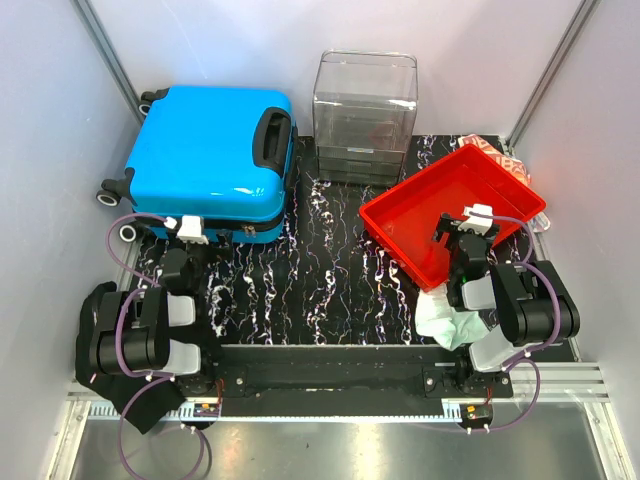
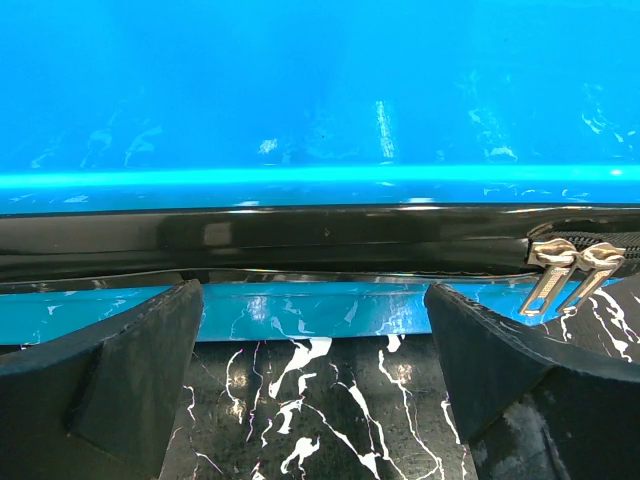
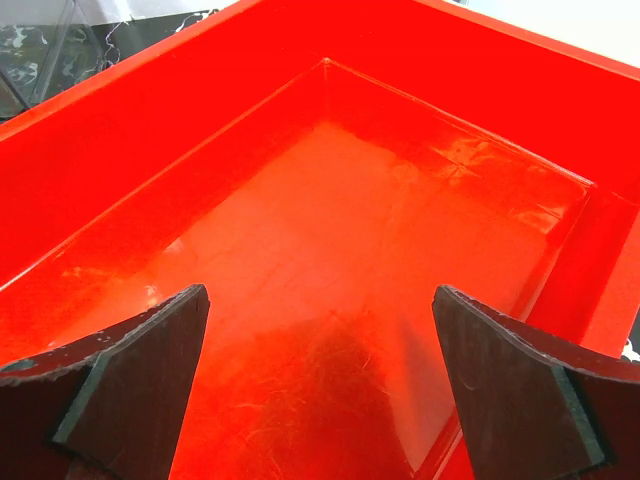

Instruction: Open, take out, and arrange the luggage

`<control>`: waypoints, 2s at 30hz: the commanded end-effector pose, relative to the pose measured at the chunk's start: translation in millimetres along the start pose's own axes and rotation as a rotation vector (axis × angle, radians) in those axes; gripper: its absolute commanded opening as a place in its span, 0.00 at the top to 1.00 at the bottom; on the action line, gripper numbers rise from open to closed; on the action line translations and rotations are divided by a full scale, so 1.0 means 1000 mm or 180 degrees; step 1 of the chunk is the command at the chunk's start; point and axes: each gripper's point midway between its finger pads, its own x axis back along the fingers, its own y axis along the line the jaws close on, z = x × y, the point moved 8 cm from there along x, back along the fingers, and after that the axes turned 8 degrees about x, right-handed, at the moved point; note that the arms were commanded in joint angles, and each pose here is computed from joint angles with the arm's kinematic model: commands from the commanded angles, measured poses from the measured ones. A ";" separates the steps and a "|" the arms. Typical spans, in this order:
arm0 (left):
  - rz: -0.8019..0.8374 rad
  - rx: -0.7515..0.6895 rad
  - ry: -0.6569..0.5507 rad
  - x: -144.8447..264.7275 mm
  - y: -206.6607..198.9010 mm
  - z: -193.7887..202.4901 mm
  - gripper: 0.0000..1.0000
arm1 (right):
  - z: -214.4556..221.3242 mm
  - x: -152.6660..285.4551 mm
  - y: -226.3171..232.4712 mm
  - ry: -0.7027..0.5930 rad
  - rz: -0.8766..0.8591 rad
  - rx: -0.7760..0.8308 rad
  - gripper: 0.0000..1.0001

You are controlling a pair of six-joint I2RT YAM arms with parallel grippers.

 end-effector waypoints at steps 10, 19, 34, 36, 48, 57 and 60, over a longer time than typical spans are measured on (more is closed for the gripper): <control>0.0202 -0.0098 -0.0222 -0.010 -0.009 -0.020 0.01 | -0.072 0.009 -0.006 -0.0291 -0.0172 -0.0158 0.00; 0.0427 -0.0193 -0.0264 -0.004 -0.015 -0.038 0.01 | -0.138 0.016 0.006 -0.0248 -0.0727 -0.0360 0.00; 0.0717 -0.0373 0.0937 0.017 -0.031 -0.122 0.05 | -0.277 -0.020 0.030 0.0049 -0.1082 -0.0269 0.19; 0.0655 -0.0343 0.1089 0.024 -0.032 -0.127 0.05 | -0.274 -0.038 0.046 0.0184 -0.1194 -0.0150 0.20; 0.0443 -0.0361 0.1029 0.039 -0.036 -0.167 0.05 | -0.294 -0.109 0.100 0.0365 -0.1750 0.0014 0.28; 0.0332 -0.0413 0.1026 0.042 -0.033 -0.167 0.05 | -0.283 -0.144 0.109 0.0614 -0.1520 0.0219 0.61; 0.0324 -0.0424 0.1026 0.043 -0.033 -0.169 0.05 | -0.283 -0.147 0.108 0.0611 -0.1486 0.0278 0.83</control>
